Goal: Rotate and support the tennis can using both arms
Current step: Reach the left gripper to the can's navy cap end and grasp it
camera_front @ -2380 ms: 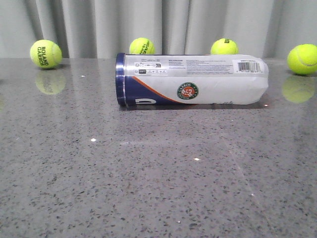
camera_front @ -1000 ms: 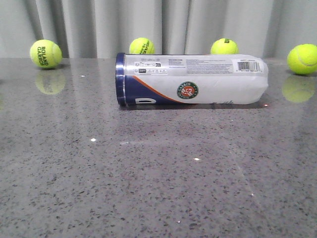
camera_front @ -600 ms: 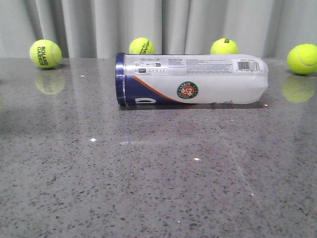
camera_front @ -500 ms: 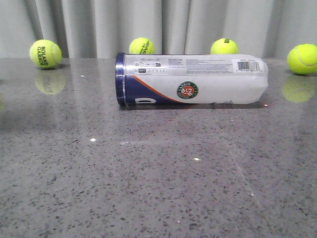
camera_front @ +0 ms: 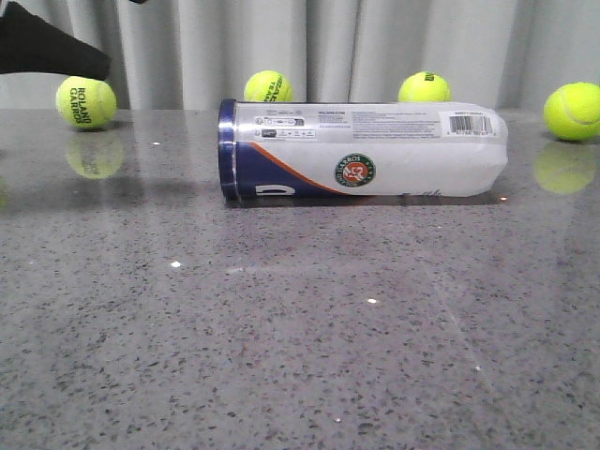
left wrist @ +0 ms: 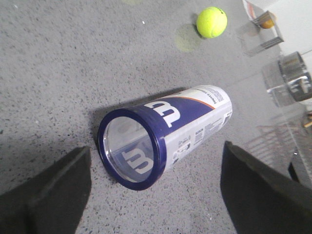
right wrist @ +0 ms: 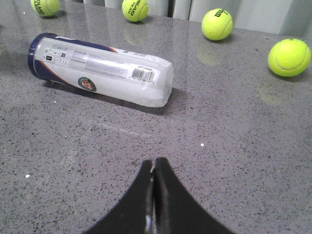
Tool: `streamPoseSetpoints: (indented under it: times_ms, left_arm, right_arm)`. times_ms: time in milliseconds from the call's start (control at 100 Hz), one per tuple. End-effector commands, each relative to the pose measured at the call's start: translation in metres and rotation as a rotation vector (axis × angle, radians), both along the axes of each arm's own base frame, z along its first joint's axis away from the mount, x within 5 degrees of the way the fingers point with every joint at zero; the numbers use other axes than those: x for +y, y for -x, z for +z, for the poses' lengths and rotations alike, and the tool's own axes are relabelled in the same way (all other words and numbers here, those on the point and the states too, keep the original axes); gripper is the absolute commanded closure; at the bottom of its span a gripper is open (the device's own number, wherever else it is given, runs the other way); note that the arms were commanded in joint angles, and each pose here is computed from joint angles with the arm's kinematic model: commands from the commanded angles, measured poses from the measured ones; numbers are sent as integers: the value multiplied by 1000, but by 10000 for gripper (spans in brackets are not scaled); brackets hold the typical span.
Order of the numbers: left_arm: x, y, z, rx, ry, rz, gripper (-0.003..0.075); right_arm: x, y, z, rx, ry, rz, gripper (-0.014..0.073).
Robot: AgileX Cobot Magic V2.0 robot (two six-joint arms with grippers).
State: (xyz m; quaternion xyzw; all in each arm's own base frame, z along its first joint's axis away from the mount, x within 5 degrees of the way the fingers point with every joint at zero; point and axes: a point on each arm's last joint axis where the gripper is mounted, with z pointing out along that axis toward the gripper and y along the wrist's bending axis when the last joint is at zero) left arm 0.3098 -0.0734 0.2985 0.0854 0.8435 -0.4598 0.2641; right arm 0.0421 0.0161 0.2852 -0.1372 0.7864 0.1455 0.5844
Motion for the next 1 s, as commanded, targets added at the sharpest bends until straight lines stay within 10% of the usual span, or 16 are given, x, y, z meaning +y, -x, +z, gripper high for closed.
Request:
streamPoseSetpoints:
  times_ms: [0,990]
  left_arm:
    - [-5,-6,16,-41,105,-39,195]
    - [-107,-34,-37,114,260,-311,255]
  right_arm:
    - [1,-2,15,-92,-35,-3,663]
    - [1,-2,15,-92,-35,-3,663]
